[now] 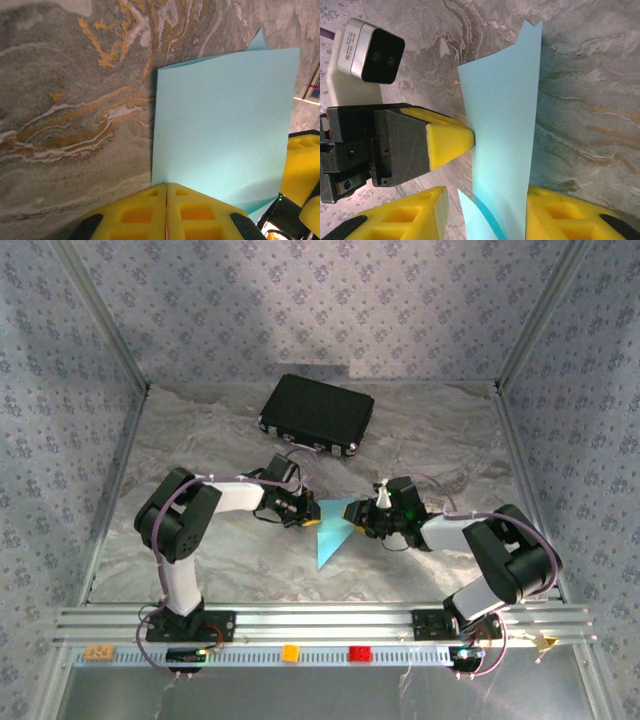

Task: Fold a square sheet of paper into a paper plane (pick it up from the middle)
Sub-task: Fold the wing for the fifth time at the center of the table.

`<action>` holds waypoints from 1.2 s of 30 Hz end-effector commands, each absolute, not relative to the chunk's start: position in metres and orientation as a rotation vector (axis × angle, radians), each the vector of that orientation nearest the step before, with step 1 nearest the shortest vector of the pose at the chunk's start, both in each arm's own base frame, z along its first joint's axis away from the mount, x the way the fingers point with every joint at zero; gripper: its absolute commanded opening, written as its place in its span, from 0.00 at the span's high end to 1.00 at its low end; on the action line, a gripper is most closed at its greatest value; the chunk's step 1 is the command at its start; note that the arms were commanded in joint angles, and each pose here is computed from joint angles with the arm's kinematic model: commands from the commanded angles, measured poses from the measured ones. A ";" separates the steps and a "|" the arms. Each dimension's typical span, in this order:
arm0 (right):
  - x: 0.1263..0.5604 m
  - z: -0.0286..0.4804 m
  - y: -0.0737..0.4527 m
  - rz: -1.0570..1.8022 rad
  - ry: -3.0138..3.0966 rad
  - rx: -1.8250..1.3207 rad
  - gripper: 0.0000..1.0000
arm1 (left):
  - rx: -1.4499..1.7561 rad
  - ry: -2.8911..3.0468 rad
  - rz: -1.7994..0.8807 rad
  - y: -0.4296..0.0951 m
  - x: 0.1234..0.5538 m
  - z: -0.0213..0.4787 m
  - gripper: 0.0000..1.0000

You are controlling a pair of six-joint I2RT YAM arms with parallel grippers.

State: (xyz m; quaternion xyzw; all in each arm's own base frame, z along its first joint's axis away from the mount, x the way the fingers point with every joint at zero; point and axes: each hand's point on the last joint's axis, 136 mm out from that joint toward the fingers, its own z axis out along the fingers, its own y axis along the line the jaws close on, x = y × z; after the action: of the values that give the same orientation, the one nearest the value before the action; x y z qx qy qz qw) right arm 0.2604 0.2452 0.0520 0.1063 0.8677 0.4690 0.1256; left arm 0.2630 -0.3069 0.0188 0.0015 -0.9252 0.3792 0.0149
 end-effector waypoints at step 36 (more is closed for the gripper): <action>0.275 0.047 0.236 1.278 2.533 0.360 0.98 | -0.092 -3.013 1.273 -0.298 0.268 0.077 0.72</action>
State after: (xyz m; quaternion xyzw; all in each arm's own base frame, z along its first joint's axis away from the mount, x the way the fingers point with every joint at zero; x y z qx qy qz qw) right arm 0.2688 0.2421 0.0389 0.0816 0.8826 0.4488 0.1137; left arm 0.2644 -0.3023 0.0522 -0.0101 -0.9217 0.3869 -0.0251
